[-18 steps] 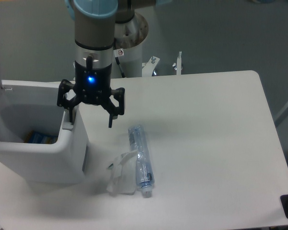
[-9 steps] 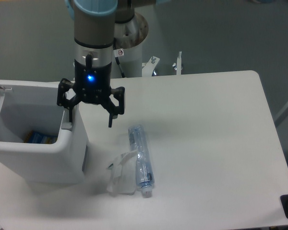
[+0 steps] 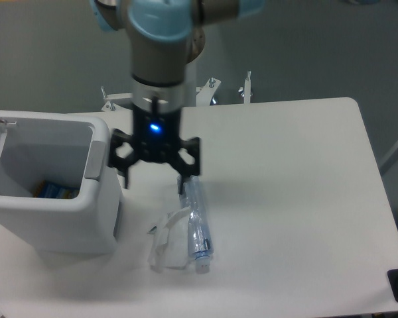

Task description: Open the trash can

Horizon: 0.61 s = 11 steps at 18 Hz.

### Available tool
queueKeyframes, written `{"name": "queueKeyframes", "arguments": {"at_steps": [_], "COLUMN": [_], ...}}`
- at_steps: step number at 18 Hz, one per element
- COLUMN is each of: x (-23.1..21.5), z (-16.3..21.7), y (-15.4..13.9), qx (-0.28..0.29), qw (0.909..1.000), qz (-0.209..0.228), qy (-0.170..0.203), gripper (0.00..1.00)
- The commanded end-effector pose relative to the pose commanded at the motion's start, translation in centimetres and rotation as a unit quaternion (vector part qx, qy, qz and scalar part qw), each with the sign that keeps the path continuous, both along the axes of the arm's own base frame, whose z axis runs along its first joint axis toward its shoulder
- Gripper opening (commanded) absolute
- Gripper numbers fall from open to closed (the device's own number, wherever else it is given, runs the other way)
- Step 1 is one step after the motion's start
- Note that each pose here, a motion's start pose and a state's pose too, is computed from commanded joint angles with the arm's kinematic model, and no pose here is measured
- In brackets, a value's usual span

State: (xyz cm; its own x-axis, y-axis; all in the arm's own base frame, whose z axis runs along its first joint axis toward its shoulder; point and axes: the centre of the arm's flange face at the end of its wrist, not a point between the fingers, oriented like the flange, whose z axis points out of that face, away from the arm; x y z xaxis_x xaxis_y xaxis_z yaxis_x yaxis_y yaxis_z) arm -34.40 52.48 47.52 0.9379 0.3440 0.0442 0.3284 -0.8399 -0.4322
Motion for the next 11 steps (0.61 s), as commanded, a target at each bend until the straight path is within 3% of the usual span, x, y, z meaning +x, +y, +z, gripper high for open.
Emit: {"name": "queueKeyframes", "arguments": {"at_steps": [11], "x": [-9.1], "z": [-7.1], "y": [-4.0], "qx": [-0.091], "qw": [0.9935], "qz": [-0.057], "qy": [0.037], "gripper": [1.00]}}
